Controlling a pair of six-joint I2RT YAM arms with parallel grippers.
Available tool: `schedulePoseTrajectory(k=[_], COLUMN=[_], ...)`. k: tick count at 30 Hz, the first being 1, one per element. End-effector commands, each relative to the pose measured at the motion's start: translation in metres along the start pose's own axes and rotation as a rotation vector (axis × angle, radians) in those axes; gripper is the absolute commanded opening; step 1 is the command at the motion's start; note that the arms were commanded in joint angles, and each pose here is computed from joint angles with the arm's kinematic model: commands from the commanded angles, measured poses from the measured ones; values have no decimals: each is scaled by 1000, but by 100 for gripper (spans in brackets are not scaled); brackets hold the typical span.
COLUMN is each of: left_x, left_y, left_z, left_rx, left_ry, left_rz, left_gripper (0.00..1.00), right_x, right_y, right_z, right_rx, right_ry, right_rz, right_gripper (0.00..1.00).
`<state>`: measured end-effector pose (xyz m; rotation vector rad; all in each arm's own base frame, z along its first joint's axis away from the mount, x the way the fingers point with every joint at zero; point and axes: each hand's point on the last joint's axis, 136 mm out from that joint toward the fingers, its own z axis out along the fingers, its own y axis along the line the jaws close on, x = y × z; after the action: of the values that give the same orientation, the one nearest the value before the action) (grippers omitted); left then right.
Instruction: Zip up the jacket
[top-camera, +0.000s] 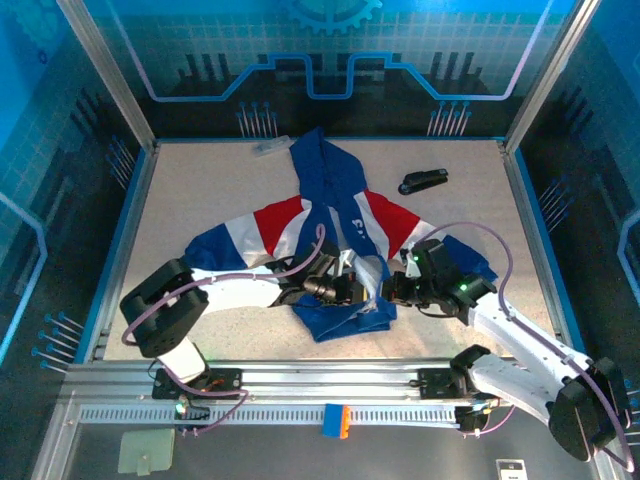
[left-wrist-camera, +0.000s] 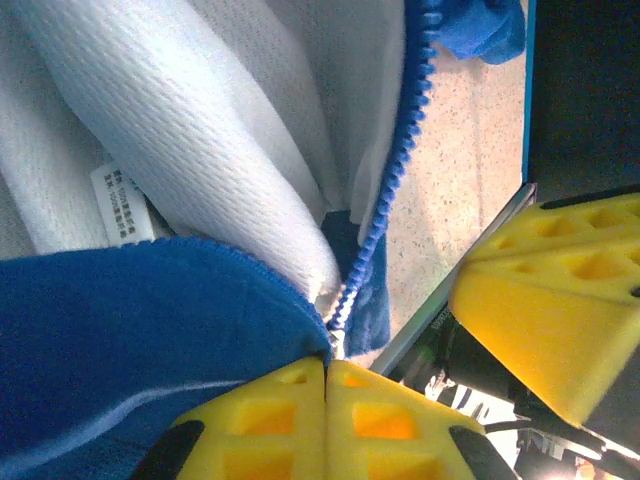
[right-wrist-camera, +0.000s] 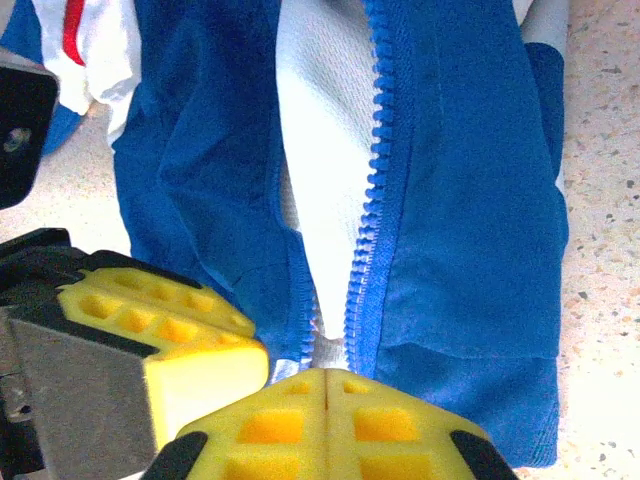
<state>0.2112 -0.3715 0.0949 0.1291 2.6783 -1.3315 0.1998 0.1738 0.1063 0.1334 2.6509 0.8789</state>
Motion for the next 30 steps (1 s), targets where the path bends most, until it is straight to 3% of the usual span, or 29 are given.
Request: schedulePoseTrajectory(k=[1,4,8,13,18,30], left_x=[0,-3,-3,0,0,4], left_y=[-6,-7,-11,-17,-9,7], left_z=[-20,-30,-28,-1,20,35], left_rx=[-11,-21,-13,-4,-19,-29], left_ry=[-28,-47,-41,-8,9,31], left_rz=[61,76,66,57,21,-25], left_gripper=[0,0,0,0,0,0], right_x=[7,9,17,25,31,28], right_y=[-2,-8,-22,-43,-48,-38], right_z=[-2,-2,-4,-1,7,21], right_rx=[3,29,98,185,162,75], right_ry=[16,28,58,119,154,163], right_rz=[-31,-22,15,28,49,72], right_gripper=[4,7,30,47,48,44])
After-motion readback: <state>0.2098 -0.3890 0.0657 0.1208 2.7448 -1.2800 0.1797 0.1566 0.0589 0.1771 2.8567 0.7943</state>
